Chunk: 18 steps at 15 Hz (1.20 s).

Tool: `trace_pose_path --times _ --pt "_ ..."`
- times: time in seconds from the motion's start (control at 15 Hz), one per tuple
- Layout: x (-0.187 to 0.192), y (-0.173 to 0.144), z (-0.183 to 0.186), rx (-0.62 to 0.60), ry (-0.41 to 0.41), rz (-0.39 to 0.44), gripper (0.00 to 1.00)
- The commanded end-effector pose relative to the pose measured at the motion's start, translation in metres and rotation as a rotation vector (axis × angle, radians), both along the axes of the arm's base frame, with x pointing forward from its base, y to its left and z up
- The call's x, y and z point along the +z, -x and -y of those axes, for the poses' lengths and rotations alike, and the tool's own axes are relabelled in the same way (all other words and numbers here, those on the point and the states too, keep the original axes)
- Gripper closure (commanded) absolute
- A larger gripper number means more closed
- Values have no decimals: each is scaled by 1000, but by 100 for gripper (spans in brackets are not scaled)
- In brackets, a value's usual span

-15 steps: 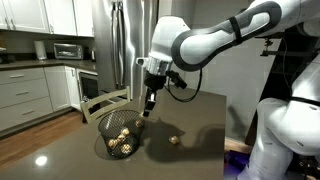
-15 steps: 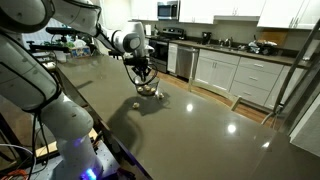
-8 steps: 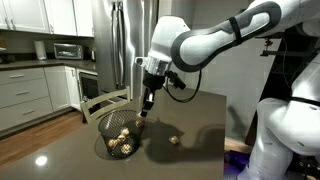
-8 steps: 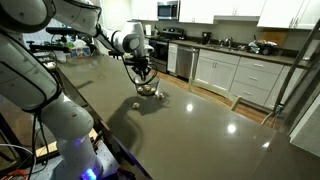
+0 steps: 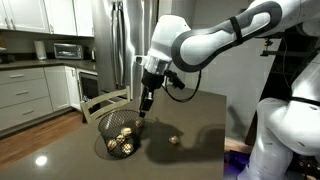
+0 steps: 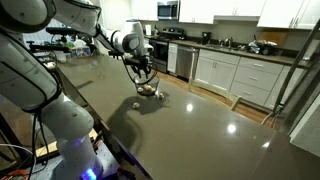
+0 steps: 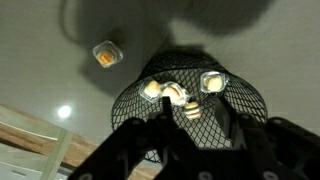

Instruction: Pick up the all candy from the table and put them in the black basket.

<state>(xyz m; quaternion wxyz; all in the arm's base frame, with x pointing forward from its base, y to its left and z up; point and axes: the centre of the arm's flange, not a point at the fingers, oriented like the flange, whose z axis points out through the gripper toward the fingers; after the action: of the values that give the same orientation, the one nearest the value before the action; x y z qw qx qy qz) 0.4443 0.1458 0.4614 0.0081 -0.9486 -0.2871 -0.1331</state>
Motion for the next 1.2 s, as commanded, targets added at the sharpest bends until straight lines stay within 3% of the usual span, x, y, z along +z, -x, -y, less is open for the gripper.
trace_pose_path --times 0.0,0.13,0.27,0.6,1.13 --pt "2 -1 6 11 -21 19 19" --pt "4 -1 9 0 -6 12 7" --pt "4 -2 12 -18 15 -2 0" --pt "-2 -3 33 -88 97 -49 0" --pt "-25 11 71 -158 111 -266 0"
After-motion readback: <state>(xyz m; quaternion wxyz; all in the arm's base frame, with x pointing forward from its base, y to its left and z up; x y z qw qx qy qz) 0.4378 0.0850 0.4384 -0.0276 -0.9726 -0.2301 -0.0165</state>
